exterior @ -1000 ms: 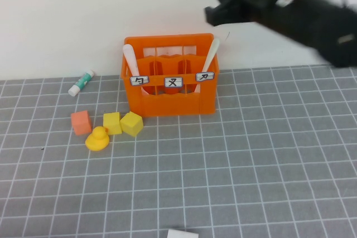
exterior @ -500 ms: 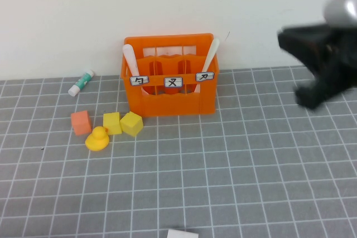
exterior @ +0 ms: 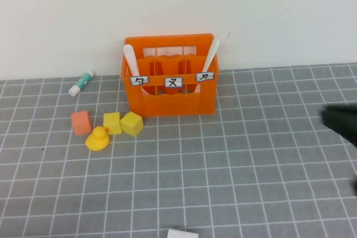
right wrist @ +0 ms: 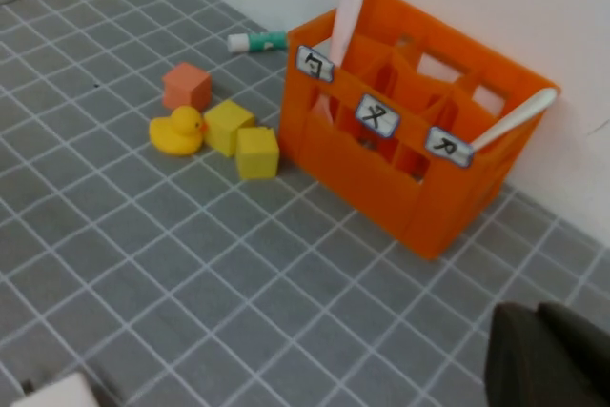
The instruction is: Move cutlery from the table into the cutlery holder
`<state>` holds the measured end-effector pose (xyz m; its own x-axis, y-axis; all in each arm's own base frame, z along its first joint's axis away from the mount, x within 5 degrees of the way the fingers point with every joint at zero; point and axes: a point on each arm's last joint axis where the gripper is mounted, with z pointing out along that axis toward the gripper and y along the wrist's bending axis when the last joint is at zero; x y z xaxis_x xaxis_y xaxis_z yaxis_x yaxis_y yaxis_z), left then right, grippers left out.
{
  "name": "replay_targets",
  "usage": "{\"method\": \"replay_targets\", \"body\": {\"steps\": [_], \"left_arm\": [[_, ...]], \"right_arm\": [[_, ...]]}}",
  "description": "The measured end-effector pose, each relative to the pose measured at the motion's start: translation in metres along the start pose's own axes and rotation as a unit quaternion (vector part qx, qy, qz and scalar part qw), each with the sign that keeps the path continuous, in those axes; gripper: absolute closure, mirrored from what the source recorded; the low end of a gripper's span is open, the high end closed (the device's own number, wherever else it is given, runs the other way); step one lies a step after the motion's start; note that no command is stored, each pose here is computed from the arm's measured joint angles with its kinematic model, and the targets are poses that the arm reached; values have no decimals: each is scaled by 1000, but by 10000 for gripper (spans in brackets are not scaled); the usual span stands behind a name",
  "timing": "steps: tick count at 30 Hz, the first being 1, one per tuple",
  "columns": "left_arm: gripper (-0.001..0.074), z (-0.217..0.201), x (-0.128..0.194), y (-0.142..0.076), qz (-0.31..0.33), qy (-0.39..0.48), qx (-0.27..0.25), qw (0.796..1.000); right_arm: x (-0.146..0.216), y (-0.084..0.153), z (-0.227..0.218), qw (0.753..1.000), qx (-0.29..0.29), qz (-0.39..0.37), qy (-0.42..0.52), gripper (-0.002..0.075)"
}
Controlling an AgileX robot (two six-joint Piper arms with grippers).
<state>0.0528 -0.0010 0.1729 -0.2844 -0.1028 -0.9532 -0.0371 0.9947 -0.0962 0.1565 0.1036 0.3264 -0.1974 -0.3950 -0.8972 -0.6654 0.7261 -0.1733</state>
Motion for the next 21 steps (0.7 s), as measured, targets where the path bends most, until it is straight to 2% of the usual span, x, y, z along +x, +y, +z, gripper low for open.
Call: {"method": "replay_targets", "body": {"steps": [9, 21], "left_arm": [[736, 0, 0, 0, 0, 0, 0, 1000], [736, 0, 0, 0, 0, 0, 0, 1000]], "right_arm": [[46, 18, -68, 994, 39, -18, -97, 728], [88, 28, -73, 993, 50, -18, -109, 729]]}}
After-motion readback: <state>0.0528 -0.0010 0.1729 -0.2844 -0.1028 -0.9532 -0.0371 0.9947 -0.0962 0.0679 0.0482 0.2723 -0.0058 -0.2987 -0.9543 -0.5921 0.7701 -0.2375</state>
